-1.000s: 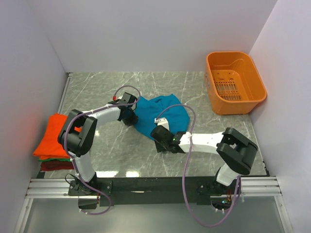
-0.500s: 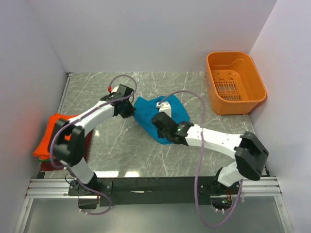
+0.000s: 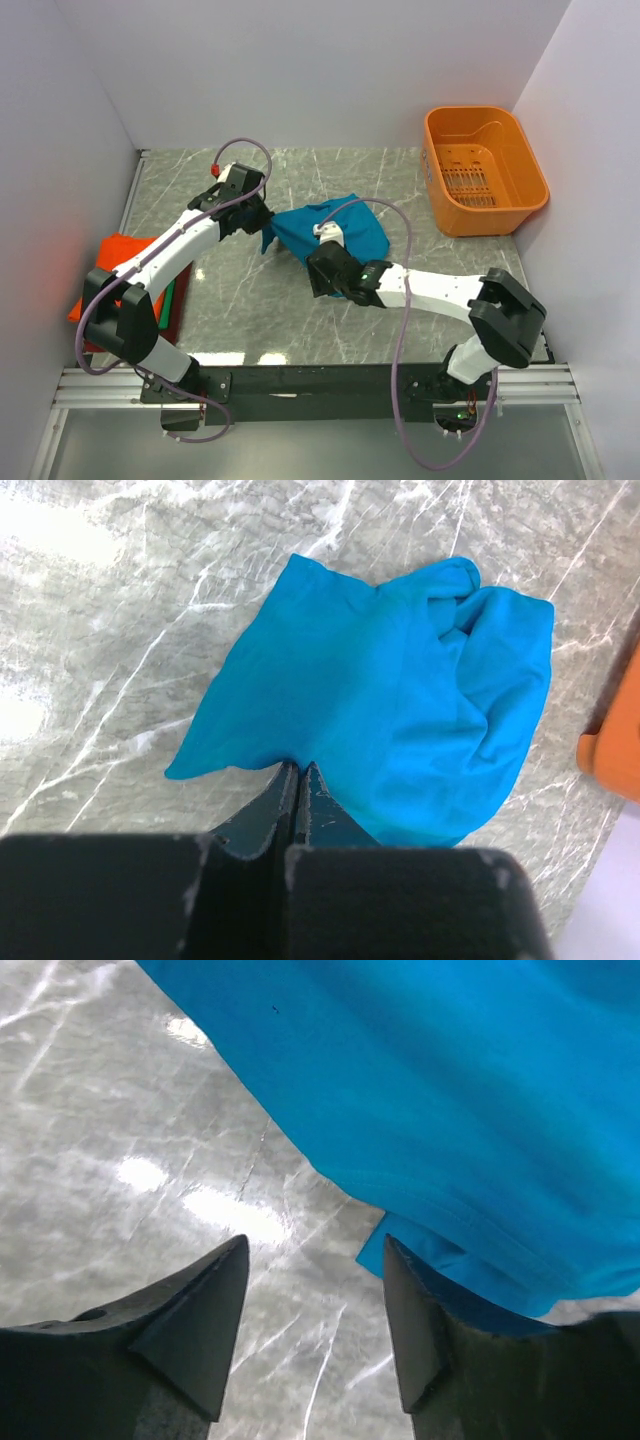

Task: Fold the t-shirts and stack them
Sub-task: Flatten the tshirt out

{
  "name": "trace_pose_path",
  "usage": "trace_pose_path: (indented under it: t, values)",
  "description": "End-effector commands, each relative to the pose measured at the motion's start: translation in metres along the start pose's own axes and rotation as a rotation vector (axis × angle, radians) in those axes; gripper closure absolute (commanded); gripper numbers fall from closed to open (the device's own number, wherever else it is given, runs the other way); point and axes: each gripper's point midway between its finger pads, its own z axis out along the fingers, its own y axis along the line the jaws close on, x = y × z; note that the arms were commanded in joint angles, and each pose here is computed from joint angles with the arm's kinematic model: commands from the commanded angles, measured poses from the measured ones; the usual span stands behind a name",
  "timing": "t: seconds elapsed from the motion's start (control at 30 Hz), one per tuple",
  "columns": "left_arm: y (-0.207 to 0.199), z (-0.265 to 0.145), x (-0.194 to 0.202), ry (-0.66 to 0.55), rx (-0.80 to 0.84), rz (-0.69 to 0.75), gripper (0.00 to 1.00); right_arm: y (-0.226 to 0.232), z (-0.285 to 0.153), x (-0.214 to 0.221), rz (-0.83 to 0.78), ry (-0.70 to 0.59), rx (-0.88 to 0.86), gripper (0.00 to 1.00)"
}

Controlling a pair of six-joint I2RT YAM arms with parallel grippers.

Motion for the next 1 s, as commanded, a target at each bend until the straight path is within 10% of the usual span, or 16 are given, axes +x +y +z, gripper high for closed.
trace_pose_path:
  t: [0.0, 0.53, 0.97]
  values:
    - [0.000, -0.010, -0.008, -0.027, 0.006, 0.016, 0.99, 0.008, 0.007, -0.023, -0.012, -0.097, 0.038, 0.36]
    - [-0.009, -0.020, -0.012, -0.032, 0.046, 0.019, 0.99, -0.010, 0.041, -0.033, -0.042, -0.181, 0.313, 0.34]
    - [-0.021, -0.055, -0.033, -0.095, 0.100, 0.015, 0.99, -0.018, 0.009, -0.075, -0.020, -0.293, 0.367, 1.00]
